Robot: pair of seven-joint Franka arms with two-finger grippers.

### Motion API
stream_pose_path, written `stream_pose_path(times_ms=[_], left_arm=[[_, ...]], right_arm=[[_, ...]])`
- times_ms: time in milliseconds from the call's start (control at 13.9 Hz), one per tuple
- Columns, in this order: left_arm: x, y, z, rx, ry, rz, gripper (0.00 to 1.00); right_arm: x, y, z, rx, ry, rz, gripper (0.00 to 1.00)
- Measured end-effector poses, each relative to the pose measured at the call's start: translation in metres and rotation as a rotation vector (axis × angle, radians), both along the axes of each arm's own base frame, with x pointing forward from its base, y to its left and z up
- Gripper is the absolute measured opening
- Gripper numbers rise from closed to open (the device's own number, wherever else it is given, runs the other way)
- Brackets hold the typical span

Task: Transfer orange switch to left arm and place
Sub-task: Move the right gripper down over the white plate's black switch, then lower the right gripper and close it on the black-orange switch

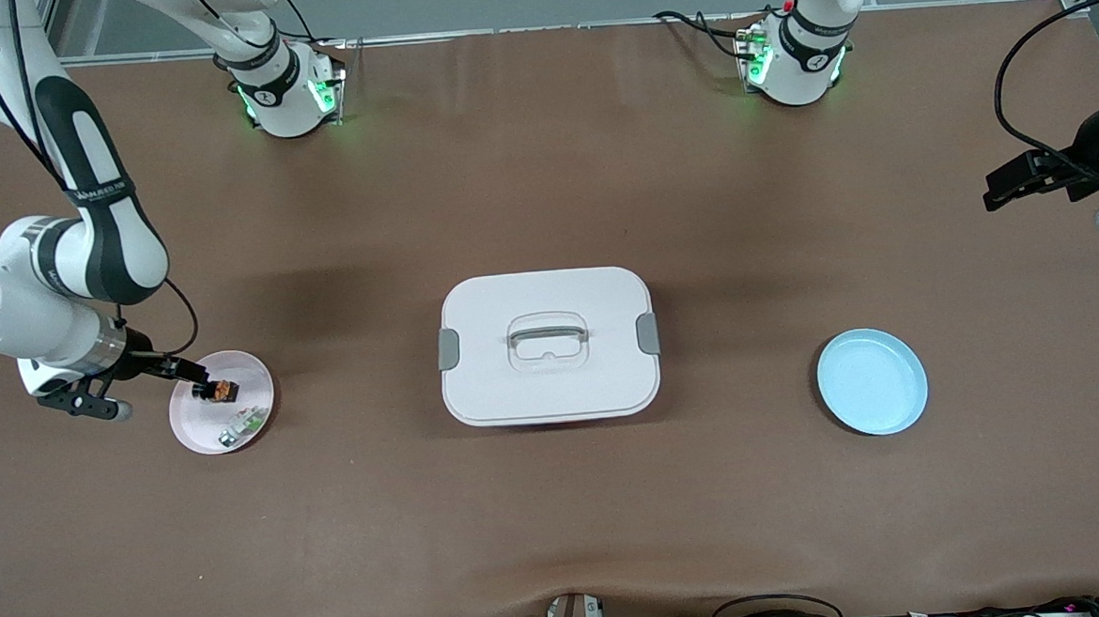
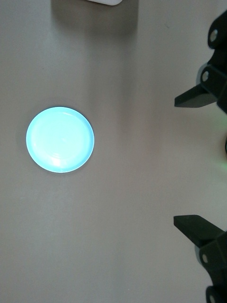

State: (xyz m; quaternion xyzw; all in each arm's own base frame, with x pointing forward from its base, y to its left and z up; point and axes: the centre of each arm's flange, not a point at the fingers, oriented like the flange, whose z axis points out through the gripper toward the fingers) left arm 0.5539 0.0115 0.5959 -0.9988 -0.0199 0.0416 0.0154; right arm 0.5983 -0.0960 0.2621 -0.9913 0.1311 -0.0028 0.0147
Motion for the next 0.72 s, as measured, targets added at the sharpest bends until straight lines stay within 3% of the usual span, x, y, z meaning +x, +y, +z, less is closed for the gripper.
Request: stream_pose_path(times_ms=[717], left_arm=[[0.005,0.021,-0.013,-0.002,0.024,0.035,1.00]], right_arm=[[0.005,0.014,-0.048,-0.006,-0.004,0.012,1.00]])
